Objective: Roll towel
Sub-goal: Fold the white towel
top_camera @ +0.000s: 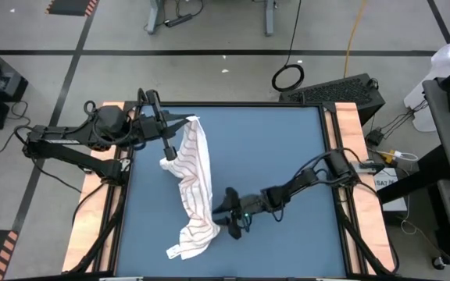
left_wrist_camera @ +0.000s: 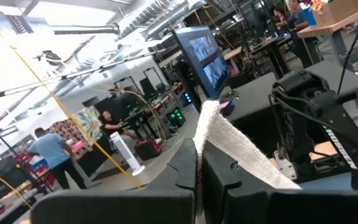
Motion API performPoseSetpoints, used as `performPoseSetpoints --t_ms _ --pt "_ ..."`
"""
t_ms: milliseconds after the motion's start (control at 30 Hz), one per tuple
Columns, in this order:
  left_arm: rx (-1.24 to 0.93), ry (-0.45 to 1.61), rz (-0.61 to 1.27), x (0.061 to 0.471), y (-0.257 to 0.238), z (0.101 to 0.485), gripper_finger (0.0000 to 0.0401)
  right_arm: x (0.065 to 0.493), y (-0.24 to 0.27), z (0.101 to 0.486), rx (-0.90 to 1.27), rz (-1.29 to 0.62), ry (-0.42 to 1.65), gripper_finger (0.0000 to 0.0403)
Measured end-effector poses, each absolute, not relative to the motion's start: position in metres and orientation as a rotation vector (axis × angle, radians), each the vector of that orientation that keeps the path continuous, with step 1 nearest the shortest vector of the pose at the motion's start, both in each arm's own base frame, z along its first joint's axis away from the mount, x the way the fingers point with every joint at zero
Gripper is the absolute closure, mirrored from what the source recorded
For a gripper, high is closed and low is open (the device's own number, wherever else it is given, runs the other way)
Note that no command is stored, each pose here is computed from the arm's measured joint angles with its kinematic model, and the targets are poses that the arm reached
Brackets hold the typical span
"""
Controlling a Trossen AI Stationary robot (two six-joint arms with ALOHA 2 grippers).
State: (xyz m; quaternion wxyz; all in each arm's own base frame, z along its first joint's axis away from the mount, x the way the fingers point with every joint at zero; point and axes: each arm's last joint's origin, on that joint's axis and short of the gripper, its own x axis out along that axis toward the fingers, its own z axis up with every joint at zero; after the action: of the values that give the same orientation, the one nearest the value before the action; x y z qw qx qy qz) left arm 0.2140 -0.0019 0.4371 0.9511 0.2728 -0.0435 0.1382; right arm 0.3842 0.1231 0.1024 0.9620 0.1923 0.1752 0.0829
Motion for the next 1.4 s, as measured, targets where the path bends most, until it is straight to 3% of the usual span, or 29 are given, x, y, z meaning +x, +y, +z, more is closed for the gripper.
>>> performPoseSetpoints --t_ms 133,200,467,667,1000,1133,1267,1400 --pt "0.554 -0.087 0.295 0.214 0.001 0.437 0.0397 0.386 0.117 0.112 0.388 0.241 0.354 0.0358" --pt "0.554 -0.085 0.307 0.214 0.004 0.437 0.0397 0.385 0.116 0.122 0.384 0.285 0.349 0.0389" --pt "0.558 -0.082 0.342 0.213 0.015 0.438 0.0397 0.377 0.114 0.147 0.361 0.326 0.416 0.0381" --pt "0.564 -0.087 0.332 0.213 0.021 0.438 0.0397 0.372 0.130 0.141 0.351 0.364 0.440 0.0364" --pt "0.566 -0.110 0.313 0.213 0.022 0.440 0.0397 0.377 0.134 0.115 0.361 0.330 0.428 0.0196" --pt "0.565 -0.110 0.313 0.213 0.022 0.440 0.0397 0.384 0.136 0.114 0.335 0.371 0.301 0.0163" --pt "0.558 -0.110 0.311 0.213 0.022 0.440 0.0397 0.388 0.137 0.114 0.341 0.380 0.239 0.0198" --pt "0.542 -0.113 0.311 0.213 0.022 0.440 0.0397 0.390 0.136 0.117 0.331 0.380 0.237 0.0311"
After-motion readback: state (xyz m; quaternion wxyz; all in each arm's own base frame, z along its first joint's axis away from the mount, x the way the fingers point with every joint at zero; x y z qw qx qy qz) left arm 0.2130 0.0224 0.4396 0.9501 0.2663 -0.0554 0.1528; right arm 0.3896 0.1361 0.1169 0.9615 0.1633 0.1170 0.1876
